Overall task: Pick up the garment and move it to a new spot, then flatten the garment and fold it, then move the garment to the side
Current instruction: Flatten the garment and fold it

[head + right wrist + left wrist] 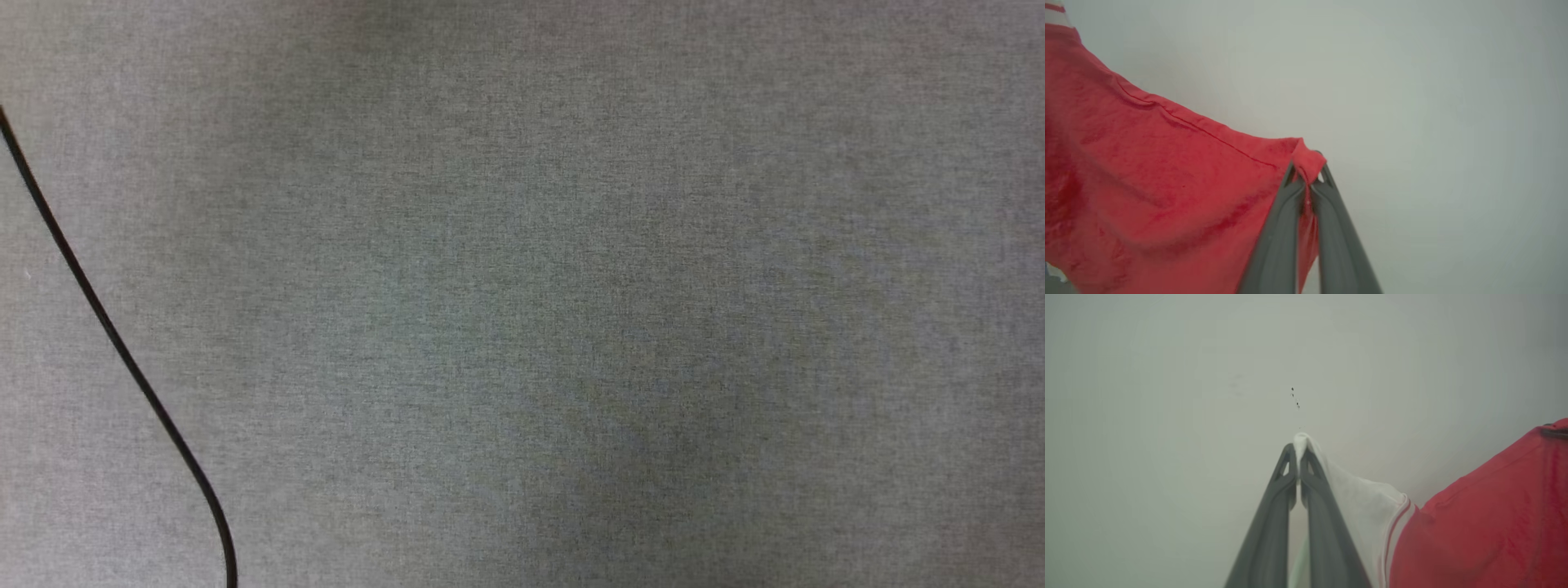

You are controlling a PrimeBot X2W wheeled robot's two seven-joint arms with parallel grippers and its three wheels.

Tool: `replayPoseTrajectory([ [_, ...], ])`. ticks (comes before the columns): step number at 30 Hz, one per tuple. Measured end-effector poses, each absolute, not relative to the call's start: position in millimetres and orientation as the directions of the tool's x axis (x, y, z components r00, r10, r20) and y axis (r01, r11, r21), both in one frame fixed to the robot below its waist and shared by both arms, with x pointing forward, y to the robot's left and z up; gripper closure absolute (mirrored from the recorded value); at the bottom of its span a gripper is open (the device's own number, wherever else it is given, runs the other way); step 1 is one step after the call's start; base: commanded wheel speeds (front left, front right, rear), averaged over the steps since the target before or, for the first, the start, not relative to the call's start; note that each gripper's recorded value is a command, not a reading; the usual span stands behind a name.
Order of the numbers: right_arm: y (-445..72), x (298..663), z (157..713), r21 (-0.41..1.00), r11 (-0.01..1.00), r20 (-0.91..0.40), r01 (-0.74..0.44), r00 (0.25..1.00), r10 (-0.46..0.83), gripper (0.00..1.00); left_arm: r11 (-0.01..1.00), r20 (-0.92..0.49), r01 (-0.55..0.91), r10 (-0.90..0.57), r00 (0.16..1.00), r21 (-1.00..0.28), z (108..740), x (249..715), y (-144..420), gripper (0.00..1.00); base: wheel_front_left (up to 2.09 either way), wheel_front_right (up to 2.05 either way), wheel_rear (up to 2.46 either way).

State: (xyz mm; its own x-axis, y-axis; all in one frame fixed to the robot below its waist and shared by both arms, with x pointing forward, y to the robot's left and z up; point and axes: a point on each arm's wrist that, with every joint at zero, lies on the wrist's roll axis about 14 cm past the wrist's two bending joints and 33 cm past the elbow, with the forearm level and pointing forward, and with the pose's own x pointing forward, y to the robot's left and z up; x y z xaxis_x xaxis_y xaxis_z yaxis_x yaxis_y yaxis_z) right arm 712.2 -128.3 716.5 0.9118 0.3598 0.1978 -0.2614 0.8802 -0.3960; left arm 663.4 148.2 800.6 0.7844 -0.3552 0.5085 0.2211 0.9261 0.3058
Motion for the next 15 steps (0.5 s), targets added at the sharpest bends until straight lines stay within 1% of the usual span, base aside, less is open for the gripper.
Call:
replayPoseTrajectory([
  [4,-127.5,717.2,654.5,-0.362,0.878,0.085,-0.313,0.927,0.365,1.0,0.927,0.419,0.251,-0.352,0.837,0.277,744.8,675.8,152.4,1.0,0.0,0.0,0.0],
  [7,-129.1,713.6,618.1,-0.338,0.878,0.021,-0.339,0.93,0.367,1.0,0.929,0.354,0.271,-0.349,0.868,0.25,702.2,677.0,155.8,1.0,0.0,0.0,0.0],
  [11,-124.1,701.4,579.1,-0.326,0.863,-0.047,-0.386,0.918,0.393,1.0,0.937,0.277,0.293,-0.337,0.9,0.189,647.4,668.7,161.5,1.0,0.0,0.0,0.0],
  [15,-121.4,679.1,538.2,-0.302,0.847,-0.141,-0.437,0.899,0.414,1.0,0.945,0.195,0.297,-0.319,0.927,0.134,597.4,649.1,166.7,1.0,0.0,0.0,0.0],
])
